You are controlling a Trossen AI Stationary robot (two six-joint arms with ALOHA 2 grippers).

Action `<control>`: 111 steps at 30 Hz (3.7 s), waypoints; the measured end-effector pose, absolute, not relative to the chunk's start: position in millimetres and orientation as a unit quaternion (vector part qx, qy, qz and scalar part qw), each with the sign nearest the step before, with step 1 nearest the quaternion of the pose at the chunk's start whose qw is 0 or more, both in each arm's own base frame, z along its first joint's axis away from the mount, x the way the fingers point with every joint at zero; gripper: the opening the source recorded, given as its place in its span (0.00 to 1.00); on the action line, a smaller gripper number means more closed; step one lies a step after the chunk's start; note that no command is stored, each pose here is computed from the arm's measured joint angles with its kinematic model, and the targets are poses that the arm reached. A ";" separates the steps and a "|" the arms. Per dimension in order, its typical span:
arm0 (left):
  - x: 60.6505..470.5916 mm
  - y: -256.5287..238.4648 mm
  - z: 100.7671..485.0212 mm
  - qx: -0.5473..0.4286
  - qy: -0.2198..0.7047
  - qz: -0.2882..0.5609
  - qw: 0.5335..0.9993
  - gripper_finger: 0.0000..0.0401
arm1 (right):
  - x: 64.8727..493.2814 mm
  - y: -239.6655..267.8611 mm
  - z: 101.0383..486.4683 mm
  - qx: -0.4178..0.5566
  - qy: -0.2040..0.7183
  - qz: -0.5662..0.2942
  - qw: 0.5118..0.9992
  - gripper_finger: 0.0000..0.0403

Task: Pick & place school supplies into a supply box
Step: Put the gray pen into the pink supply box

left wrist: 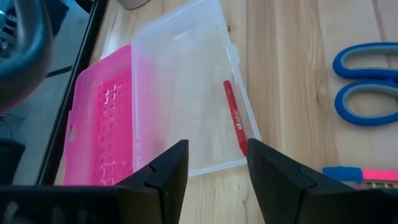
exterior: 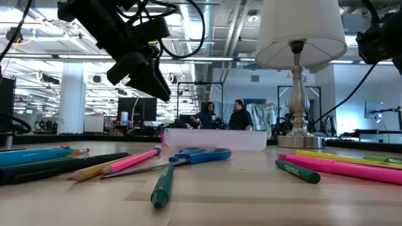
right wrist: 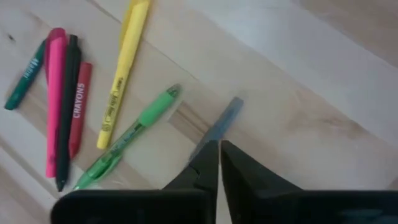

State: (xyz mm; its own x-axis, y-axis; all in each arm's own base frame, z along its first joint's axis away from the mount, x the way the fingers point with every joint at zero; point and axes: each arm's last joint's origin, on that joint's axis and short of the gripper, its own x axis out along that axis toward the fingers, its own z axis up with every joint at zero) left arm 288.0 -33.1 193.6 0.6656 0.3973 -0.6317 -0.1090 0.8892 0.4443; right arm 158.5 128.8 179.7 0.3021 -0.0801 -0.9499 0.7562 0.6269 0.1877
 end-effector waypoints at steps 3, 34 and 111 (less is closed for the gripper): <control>288.4 -33.1 194.1 0.189 0.381 0.141 0.894 0.39 | 159.6 127.8 179.7 0.332 0.516 -0.288 0.735 0.12; 296.2 -34.0 205.8 0.207 0.351 0.141 0.902 0.39 | 190.8 148.0 152.4 0.343 0.554 -0.274 0.708 0.33; 245.4 -59.2 212.7 0.087 0.427 0.203 0.877 0.39 | 339.1 6.0 216.1 -0.226 0.435 -0.117 0.864 0.03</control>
State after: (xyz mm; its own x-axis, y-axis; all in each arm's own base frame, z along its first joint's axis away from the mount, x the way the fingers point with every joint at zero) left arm 245.4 -59.2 212.7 0.5530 0.4310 -0.7130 -0.2816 0.9021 0.3269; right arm 339.1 6.0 216.1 0.5946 -0.3990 -0.6980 0.0060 0.8704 -0.4924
